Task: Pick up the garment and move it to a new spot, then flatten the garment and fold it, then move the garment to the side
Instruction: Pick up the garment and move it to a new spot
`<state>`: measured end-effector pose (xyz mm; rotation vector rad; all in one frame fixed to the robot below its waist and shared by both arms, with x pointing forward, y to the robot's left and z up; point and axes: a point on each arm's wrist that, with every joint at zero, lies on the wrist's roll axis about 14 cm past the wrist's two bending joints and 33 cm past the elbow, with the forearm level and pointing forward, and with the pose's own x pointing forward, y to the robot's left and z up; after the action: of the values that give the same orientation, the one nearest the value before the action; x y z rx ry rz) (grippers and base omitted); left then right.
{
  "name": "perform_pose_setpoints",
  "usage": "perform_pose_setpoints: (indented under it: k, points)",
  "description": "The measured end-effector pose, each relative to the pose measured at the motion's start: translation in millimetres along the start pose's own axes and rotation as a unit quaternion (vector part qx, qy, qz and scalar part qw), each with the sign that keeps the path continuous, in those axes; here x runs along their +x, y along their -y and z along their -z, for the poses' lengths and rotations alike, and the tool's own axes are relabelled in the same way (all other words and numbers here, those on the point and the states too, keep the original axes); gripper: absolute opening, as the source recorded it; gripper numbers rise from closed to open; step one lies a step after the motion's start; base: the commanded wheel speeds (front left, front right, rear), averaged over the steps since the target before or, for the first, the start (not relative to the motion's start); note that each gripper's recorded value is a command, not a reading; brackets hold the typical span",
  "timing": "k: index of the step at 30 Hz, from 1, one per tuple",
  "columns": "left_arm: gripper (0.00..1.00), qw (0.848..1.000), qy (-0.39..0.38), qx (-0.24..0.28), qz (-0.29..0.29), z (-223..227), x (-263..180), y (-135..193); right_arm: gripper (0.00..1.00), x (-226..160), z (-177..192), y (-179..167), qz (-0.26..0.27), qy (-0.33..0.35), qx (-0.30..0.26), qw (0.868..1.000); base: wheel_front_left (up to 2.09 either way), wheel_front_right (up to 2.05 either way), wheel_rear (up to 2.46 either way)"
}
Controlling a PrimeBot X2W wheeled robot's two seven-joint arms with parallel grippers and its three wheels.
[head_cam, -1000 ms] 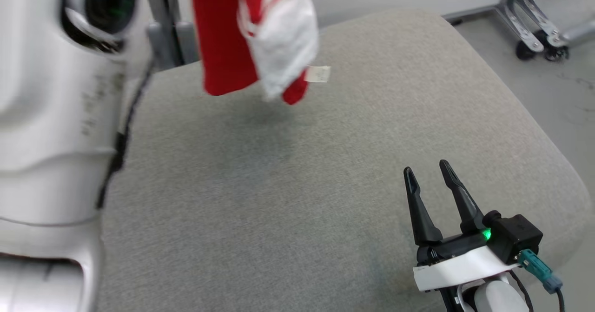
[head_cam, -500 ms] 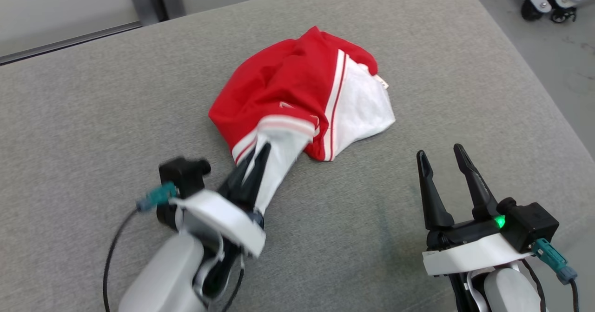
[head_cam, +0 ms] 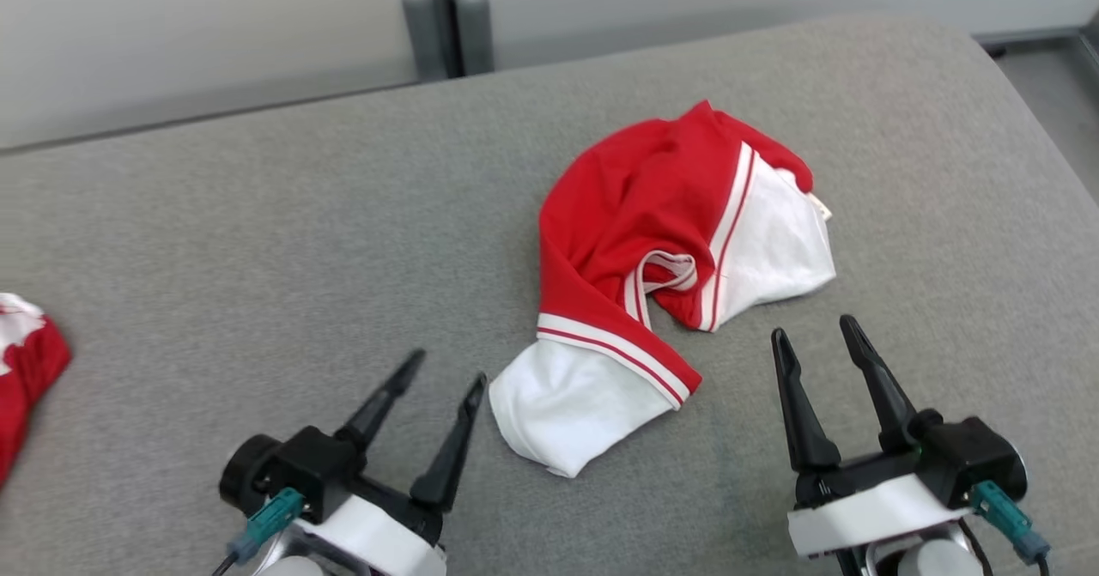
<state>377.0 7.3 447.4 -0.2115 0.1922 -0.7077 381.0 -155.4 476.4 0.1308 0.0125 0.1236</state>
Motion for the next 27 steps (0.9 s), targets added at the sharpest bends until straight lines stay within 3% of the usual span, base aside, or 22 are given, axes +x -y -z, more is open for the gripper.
perform_pose_setpoints:
  k: [3,5,8,13,18,27]
  points:
    - [1.00,0.994,0.084,0.028,-0.071,-48.5,-14.6,-11.6,1.00,-7.3,-1.9,-8.5,-0.011,0.003,-0.001,1.000,0.00,0.00,0.00]
    - [1.00,0.980,0.132,0.040,-0.140,-71.4,-43.0,-19.3,1.00,-18.5,-2.4,-14.3,-0.016,0.004,-0.001,1.000,0.00,0.00,0.00]
    - [1.00,0.965,0.167,0.024,-0.201,-82.8,-73.2,-26.0,1.00,-32.7,-3.2,-15.7,-0.015,0.006,0.000,1.000,0.00,0.00,0.00]
    - [1.00,0.943,0.186,0.048,-0.273,-87.1,-119.1,-42.6,1.00,-46.3,-13.7,-20.8,-0.020,0.025,0.000,0.999,0.00,0.00,0.00]
    - [1.00,0.946,0.154,0.059,-0.278,-62.8,-136.3,-38.9,1.00,-55.4,-11.7,-27.4,-0.030,0.023,-0.006,0.999,0.00,0.00,0.00]
    - [1.00,0.947,0.149,0.065,-0.275,-58.2,-141.2,-33.5,1.00,-57.3,-15.4,-31.3,-0.036,0.030,-0.007,0.999,0.00,0.00,0.00]
